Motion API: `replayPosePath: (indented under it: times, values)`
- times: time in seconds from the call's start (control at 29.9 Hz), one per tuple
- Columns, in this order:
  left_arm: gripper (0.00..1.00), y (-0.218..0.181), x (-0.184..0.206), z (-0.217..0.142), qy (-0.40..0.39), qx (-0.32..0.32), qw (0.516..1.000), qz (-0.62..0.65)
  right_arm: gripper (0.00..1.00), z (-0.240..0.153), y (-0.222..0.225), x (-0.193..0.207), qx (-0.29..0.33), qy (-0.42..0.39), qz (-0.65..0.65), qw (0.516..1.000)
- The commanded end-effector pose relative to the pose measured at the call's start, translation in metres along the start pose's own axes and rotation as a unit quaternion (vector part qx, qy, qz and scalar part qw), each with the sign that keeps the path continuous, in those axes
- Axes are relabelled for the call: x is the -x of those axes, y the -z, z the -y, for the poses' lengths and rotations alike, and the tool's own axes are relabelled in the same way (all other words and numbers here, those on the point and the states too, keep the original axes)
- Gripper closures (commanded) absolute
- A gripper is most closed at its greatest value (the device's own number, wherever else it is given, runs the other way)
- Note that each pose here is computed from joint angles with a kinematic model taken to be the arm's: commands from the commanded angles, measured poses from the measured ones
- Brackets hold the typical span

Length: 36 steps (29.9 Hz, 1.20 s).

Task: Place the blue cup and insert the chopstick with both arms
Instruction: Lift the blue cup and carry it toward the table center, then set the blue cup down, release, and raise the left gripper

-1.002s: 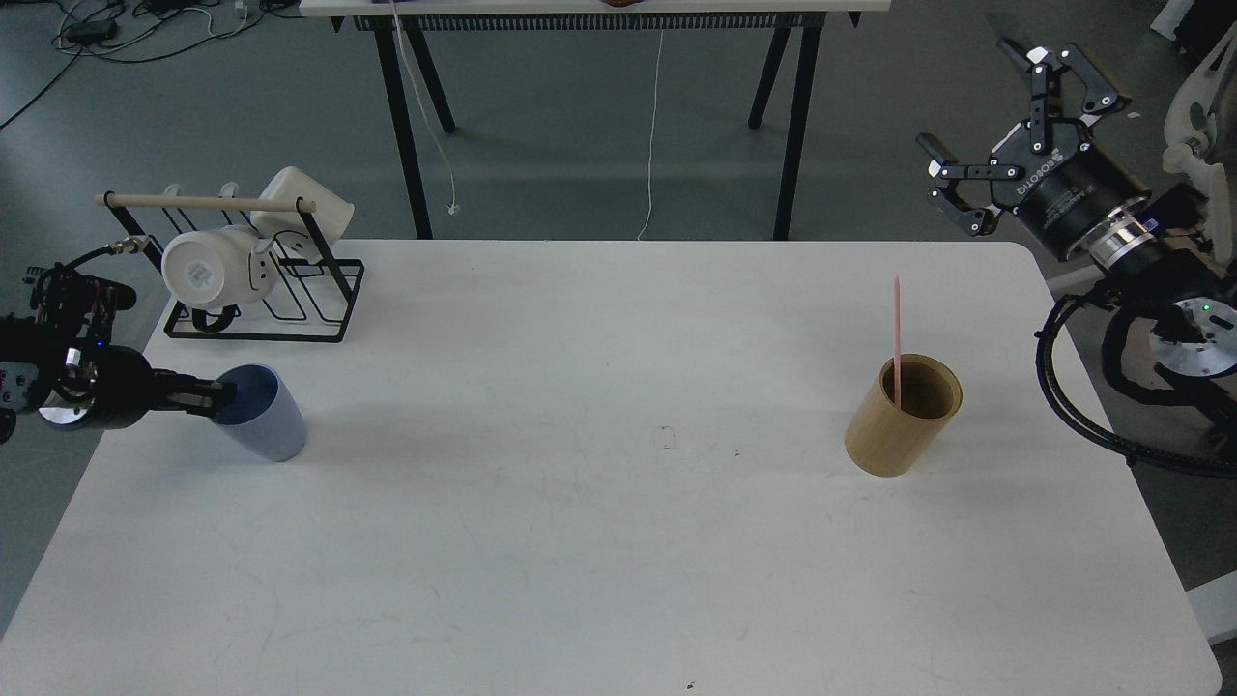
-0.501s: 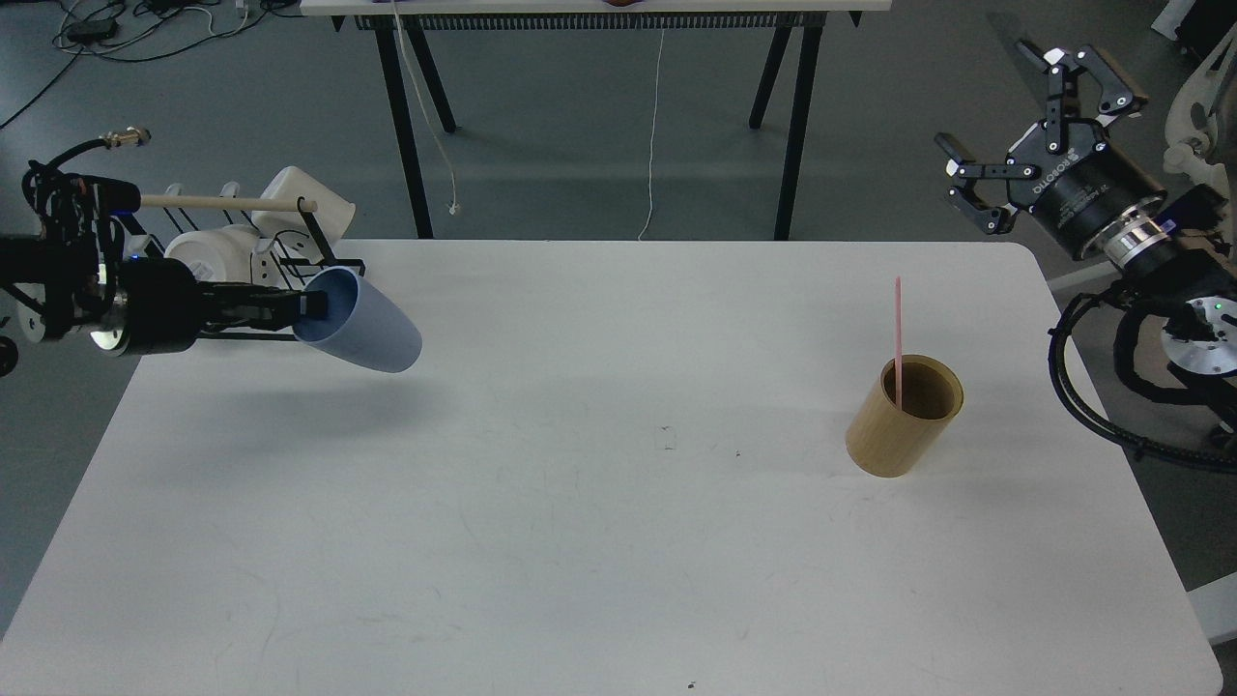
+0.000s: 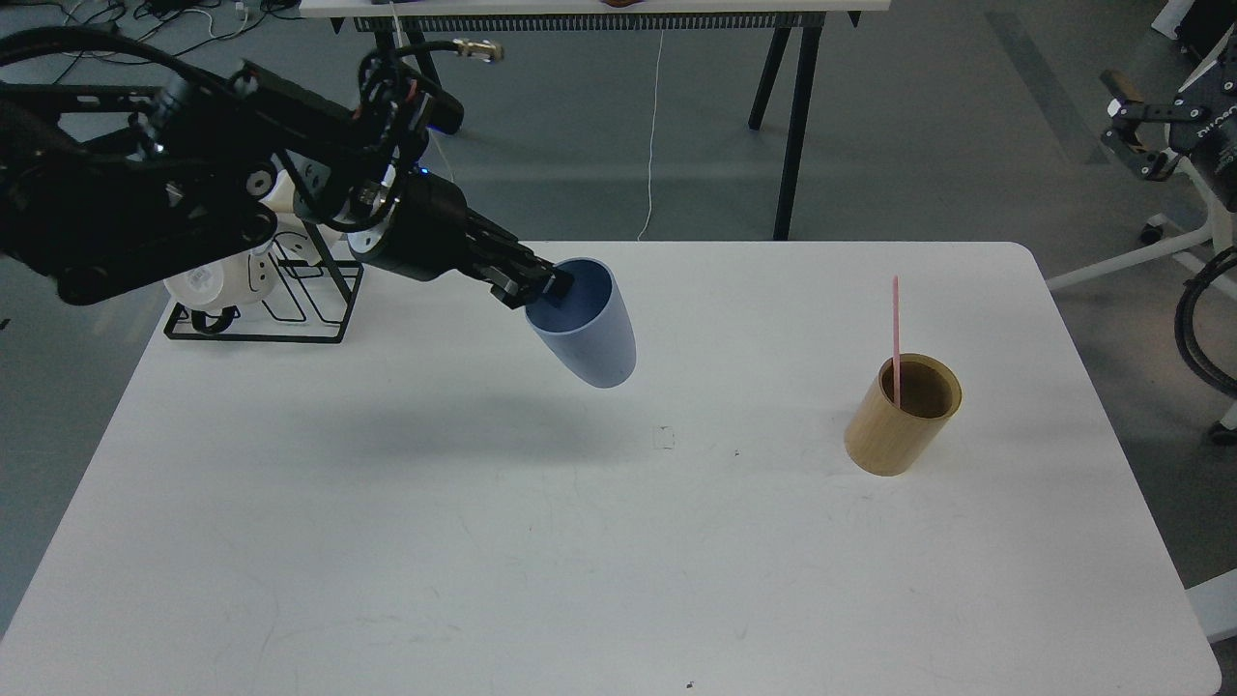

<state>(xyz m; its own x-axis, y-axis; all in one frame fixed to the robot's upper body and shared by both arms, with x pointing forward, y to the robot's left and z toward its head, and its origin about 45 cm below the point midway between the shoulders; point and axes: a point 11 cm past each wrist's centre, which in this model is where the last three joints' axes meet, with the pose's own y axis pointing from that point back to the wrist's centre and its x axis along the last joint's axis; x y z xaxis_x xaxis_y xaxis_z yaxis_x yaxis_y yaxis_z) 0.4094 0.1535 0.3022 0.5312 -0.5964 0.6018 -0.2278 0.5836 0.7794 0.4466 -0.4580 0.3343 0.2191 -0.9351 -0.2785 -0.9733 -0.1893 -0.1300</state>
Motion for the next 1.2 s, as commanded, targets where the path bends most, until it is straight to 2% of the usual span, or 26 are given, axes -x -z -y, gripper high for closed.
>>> replayPosePath:
  times: [0.0, 0.13, 0.27, 0.43, 0.6, 0.8, 1.17]
  values:
    - [0.97, -0.020, -0.004, 0.043, 0.063, -0.002, 0.996, 0.056, 0.01, -0.006, 0.004, -0.008, 0.000, -0.008, -0.006, 1.000]
    - [0.97, -0.040, -0.016, 0.088, 0.096, -0.010, 0.990, 0.104, 0.01, -0.011, 0.006, -0.013, 0.001, -0.014, -0.009, 1.000]
    - [0.97, -0.041, -0.017, 0.115, 0.093, -0.019, 0.990, 0.108, 0.01, -0.019, 0.013, -0.023, 0.002, -0.025, -0.020, 0.999]
    - [0.97, -0.020, 0.000, 0.120, 0.090, -0.037, 0.992, 0.078, 0.01, -0.042, 0.014, -0.047, 0.023, -0.056, -0.042, 0.997]
    - [0.97, 0.001, 0.025, 0.128, 0.096, -0.056, 0.992, 0.062, 0.01, -0.048, 0.008, -0.052, 0.031, -0.062, -0.043, 0.997]
    - [0.97, 0.002, 0.049, 0.137, 0.112, -0.052, 0.991, 0.053, 0.01, -0.046, 0.003, -0.049, 0.033, -0.058, -0.039, 0.997]
    - [0.90, 0.005, 0.055, 0.141, 0.104, -0.049, 0.993, 0.028, 0.01, -0.043, -0.003, -0.045, 0.035, -0.053, -0.033, 0.997]
